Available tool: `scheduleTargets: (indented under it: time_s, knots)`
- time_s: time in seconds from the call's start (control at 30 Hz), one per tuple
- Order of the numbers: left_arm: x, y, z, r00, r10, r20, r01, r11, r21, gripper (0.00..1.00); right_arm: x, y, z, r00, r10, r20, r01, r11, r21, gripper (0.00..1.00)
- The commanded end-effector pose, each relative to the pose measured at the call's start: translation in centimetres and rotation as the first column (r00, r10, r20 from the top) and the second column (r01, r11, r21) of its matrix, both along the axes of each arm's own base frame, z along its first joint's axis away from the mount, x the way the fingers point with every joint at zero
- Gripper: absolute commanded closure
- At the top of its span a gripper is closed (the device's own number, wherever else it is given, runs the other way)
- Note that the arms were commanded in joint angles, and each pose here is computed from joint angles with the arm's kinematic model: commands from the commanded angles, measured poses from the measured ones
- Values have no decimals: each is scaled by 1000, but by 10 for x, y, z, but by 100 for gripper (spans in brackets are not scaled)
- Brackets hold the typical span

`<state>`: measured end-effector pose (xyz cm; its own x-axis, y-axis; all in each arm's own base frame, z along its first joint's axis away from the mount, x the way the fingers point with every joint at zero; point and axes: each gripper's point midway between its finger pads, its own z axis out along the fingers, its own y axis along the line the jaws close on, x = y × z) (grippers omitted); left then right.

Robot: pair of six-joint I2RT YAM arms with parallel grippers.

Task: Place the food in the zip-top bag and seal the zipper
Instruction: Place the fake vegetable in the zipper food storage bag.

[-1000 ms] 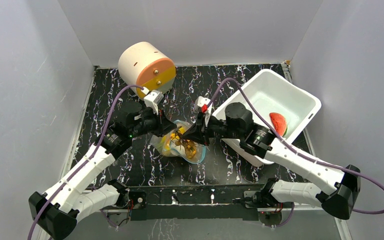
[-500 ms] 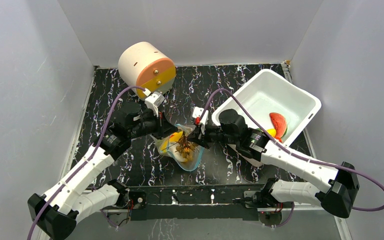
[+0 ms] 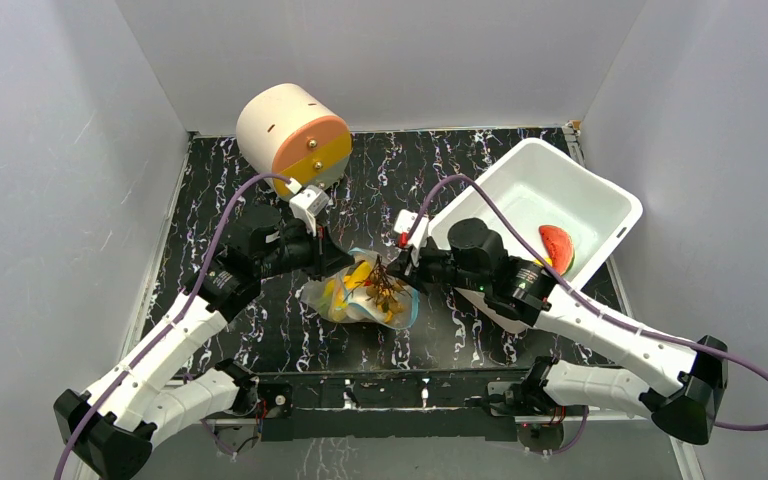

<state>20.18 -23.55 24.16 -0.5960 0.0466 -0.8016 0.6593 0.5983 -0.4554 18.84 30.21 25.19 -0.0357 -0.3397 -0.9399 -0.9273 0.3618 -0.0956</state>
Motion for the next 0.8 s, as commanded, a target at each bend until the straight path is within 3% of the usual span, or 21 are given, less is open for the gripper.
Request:
scheduleTargets:
  time_s: [0.0, 0.77]
  knots:
    - [-2, 0, 26, 997, -9, 72, 12, 999, -35, 100, 1, -3, 40, 998, -24, 60, 20, 997, 69, 100]
    - [-1, 2, 25, 997, 5, 72, -2, 999, -34, 100, 3, -18, 47, 992, -103, 78, 104, 995, -3, 100]
